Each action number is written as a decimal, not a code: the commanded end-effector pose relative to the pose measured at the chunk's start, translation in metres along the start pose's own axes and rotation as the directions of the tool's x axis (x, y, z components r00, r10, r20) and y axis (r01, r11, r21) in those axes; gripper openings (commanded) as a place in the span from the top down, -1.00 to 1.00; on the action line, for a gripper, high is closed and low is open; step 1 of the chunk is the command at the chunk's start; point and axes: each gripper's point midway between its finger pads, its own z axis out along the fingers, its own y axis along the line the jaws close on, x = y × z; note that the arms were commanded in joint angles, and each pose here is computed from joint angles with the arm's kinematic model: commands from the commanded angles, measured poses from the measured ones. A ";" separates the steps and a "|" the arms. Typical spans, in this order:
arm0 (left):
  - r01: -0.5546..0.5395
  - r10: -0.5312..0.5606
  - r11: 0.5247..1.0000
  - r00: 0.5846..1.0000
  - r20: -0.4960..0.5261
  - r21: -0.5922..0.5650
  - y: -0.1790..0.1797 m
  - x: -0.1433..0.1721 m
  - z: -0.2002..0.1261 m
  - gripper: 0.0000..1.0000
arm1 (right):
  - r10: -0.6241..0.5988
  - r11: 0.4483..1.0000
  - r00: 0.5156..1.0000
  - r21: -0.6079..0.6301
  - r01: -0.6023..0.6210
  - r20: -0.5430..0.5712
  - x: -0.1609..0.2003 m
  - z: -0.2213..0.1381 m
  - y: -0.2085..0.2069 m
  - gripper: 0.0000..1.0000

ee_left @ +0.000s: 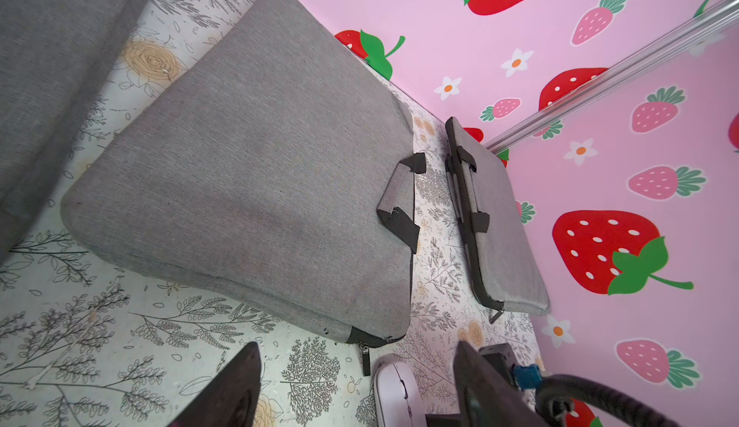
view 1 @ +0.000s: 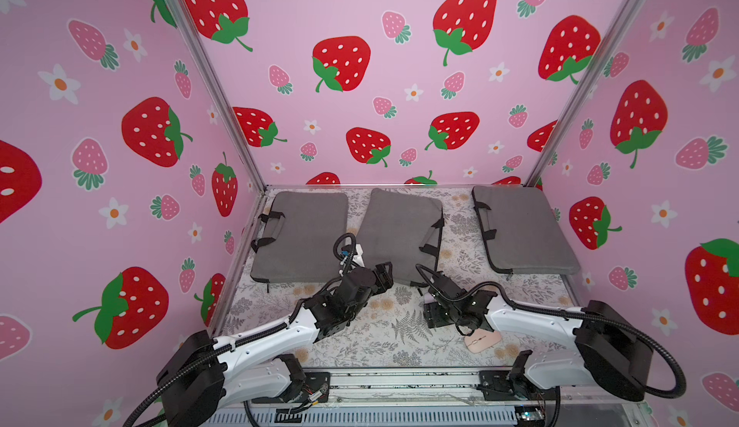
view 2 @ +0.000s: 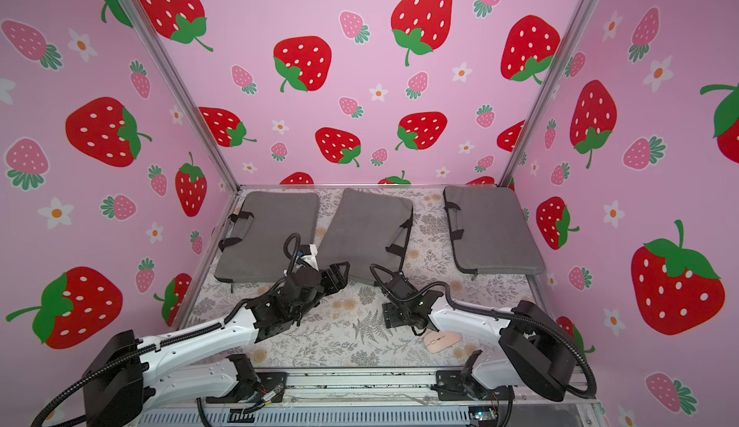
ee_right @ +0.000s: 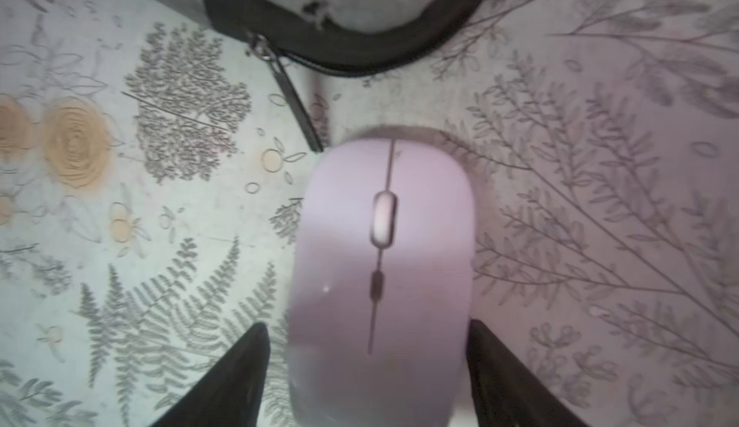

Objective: Put the mouse into the laptop bag
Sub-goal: Pick up the mouse from the center of the board, then open the zippered laptop bag at the center of the board, then place the mouse in the zippered laptop bag, then close the zippered laptop bag at the center of the board.

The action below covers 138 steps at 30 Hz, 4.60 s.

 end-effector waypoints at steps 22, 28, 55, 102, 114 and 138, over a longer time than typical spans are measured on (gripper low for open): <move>-0.207 0.224 0.974 0.944 -0.241 0.096 -0.071 0.014 0.068 -0.55 | 0.231 0.969 0.942 0.036 -0.246 0.242 -0.019 -0.051 -0.074 -0.14; -0.347 0.327 0.938 0.885 -0.332 -0.003 -0.074 0.036 0.129 -0.45 | 0.328 0.944 0.919 -0.033 -0.329 0.217 -0.015 -0.058 -0.092 -0.12; -0.569 0.495 0.819 0.766 -0.410 -0.075 -0.099 0.049 0.217 1.00 | 0.432 0.902 0.856 -0.138 -0.409 0.284 -0.044 -0.043 -0.100 -0.12; -0.128 0.266 0.924 0.893 -0.364 0.360 -0.196 -0.006 0.143 1.00 | 0.561 0.810 0.778 -0.380 -0.446 0.282 -0.313 0.056 -0.120 -0.46; -0.070 0.217 0.933 0.892 -0.397 0.353 -0.182 -0.005 0.153 1.00 | 0.532 0.812 0.789 -0.447 -0.374 0.307 -0.308 0.055 -0.106 0.11; 0.033 0.012 0.984 0.969 -0.246 0.178 -0.065 0.006 0.047 -0.45 | 0.503 0.864 0.735 -0.289 -0.413 0.455 -0.155 -0.063 -0.103 -0.46</move>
